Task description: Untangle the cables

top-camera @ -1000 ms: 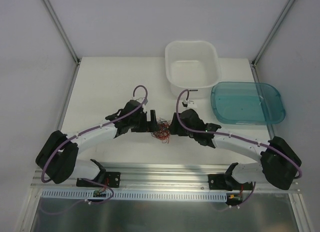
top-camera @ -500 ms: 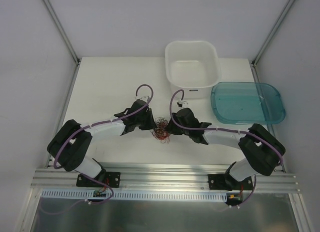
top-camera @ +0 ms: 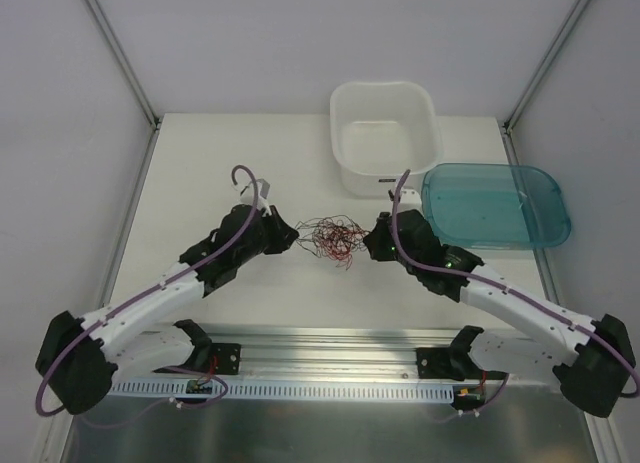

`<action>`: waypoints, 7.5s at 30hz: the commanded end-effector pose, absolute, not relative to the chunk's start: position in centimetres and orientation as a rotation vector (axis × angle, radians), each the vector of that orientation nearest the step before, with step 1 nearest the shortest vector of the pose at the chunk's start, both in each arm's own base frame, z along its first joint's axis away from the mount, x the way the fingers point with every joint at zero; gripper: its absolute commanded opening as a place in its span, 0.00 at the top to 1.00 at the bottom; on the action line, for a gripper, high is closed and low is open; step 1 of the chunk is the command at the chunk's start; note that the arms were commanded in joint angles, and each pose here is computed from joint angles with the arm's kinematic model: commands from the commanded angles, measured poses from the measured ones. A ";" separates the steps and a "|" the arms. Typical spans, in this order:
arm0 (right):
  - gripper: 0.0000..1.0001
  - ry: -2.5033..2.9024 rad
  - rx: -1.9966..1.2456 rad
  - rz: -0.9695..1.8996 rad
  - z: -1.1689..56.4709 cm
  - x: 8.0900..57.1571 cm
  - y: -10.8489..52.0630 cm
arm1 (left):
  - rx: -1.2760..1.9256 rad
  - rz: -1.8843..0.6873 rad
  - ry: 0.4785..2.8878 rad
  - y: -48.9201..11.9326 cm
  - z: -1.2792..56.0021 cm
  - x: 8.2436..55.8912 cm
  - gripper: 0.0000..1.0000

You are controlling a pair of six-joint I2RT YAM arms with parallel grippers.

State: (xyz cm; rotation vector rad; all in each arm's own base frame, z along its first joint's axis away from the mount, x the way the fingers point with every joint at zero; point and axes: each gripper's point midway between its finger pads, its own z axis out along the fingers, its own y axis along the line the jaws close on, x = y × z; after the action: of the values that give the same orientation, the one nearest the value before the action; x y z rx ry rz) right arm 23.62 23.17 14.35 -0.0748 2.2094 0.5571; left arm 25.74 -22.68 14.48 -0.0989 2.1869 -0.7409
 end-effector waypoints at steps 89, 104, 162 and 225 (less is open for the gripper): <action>0.59 2.319 -0.223 0.620 13.7 19.1 19.0 | -0.665 -0.455 2.322 -6.5 10.6 20.6 0.28; 0.35 2.263 0.101 0.365 13.8 18.7 12.4 | 0.120 -0.960 2.299 -22.4 20.1 18.7 0.06; 0.99 2.009 0.083 0.335 25.7 17.8 7.7 | -0.453 -0.204 2.310 -7.7 13.1 24.2 1.00; 0.37 2.391 -0.777 0.693 10.2 22.5 36.7 | -0.184 -0.697 2.392 -11.7 11.8 19.6 0.93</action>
State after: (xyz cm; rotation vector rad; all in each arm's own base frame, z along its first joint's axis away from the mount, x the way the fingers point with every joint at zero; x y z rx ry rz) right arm 21.52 34.02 9.02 -0.7761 2.4540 0.6026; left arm 19.42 -11.45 11.22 -0.2407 2.4281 -0.6845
